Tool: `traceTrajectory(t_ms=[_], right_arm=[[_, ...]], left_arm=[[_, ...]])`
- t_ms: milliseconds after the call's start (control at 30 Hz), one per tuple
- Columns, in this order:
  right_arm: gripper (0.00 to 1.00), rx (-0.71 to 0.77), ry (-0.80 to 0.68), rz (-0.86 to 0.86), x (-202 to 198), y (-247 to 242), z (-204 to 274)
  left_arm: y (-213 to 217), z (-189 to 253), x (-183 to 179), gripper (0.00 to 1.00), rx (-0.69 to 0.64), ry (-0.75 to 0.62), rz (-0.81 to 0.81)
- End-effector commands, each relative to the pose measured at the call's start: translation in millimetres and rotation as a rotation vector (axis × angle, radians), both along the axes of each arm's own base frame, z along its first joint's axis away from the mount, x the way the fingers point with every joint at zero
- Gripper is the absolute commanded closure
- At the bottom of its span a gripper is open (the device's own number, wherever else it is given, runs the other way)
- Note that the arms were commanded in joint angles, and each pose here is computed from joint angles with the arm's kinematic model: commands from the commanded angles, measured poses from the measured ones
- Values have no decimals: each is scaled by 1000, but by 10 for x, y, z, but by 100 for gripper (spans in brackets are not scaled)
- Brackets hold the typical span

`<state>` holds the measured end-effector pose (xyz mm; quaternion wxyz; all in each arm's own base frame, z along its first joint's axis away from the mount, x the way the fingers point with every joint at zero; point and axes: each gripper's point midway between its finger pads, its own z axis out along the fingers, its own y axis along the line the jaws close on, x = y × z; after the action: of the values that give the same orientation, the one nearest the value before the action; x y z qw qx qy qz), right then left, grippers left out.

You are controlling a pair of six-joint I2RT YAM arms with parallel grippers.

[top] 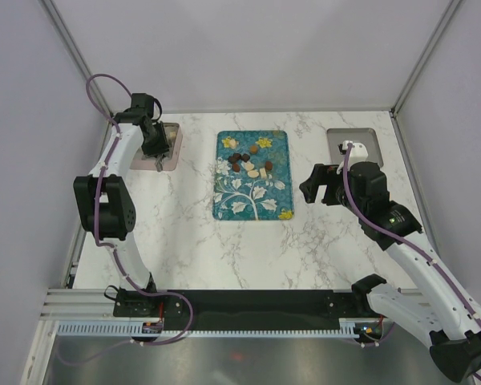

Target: Pack the chocolate

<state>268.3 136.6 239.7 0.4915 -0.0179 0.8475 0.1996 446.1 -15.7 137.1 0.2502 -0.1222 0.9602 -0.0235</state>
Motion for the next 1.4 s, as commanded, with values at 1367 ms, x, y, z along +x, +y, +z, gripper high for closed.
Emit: traceTrajectory(t_ms=[1367], right_arm=[[4, 54, -70, -19, -100, -55, 358]], left_arm=[[-1836, 833, -876, 55, 35, -262, -462]])
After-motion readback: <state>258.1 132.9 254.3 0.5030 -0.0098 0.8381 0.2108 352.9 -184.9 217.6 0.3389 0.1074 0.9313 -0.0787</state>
